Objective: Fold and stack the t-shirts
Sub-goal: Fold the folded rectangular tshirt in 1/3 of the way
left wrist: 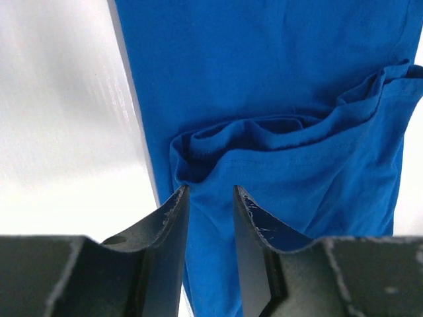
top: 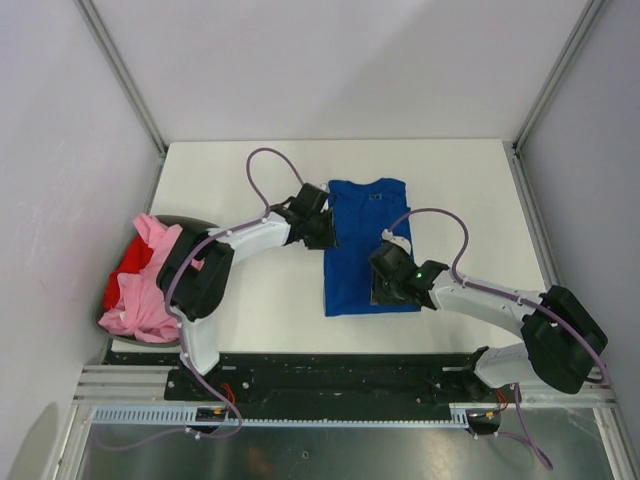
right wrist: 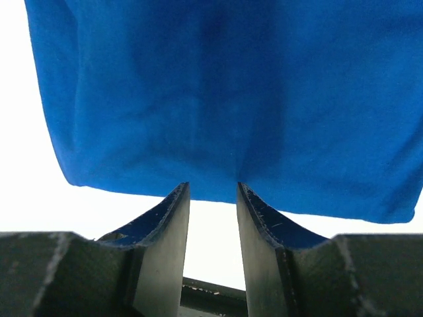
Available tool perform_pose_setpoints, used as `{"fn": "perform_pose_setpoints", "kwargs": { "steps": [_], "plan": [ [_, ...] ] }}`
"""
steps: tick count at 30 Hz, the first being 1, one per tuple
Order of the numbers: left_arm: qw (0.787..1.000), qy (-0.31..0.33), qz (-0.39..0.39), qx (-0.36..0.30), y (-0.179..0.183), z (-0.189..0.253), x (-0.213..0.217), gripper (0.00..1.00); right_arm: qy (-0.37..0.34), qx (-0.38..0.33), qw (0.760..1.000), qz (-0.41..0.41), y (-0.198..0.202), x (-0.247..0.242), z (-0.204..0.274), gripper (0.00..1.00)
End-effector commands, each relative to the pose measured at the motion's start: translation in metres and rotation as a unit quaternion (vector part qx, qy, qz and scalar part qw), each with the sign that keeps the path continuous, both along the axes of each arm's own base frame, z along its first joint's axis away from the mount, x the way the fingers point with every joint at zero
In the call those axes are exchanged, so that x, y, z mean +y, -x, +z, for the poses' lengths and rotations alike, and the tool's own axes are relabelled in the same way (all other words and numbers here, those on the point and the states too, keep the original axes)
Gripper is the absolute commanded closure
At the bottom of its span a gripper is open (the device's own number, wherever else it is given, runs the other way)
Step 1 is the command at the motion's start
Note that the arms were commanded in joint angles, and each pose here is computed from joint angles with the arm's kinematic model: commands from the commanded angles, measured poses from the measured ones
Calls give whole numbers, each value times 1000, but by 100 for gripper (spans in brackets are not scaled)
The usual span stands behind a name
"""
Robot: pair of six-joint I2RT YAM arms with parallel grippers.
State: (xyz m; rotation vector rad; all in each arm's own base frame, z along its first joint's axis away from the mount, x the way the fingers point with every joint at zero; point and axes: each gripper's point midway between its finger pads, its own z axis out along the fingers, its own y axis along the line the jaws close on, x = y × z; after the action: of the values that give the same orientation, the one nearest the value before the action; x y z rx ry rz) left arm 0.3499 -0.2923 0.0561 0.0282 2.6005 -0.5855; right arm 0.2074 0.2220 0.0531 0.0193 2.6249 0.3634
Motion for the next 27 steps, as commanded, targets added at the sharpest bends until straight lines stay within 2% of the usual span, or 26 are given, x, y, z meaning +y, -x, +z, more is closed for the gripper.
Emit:
{"fn": "perform_pose_setpoints", "kwargs": {
  "steps": [1,4,10,13,21,23,25,27],
  "plan": [
    [1000,1,-2,-24,-18,10,-5,64,2,-7,1000,-11,-3,-1,-7,61],
    [1000,1,0,-24,-20,10,-5,71,3,-6,1000,-11,-1,-1,-10,61],
    [999,3,5,-38,-28,20,-4,97,11,5,1000,-10,3,-5,-21,62],
    [999,1,10,-42,-30,22,0,100,17,12,1000,-10,6,-8,-29,62],
    [999,-9,21,-47,-39,22,11,100,23,27,999,-11,13,-11,-43,62],
    [999,-7,15,-43,-39,20,10,95,24,29,999,-11,14,-12,-45,62],
    [999,-2,6,-39,-37,19,8,77,25,29,999,-11,14,-13,-45,62],
    [999,-1,4,-41,-37,21,7,63,25,29,999,-11,15,-13,-46,62]
  ]
}}
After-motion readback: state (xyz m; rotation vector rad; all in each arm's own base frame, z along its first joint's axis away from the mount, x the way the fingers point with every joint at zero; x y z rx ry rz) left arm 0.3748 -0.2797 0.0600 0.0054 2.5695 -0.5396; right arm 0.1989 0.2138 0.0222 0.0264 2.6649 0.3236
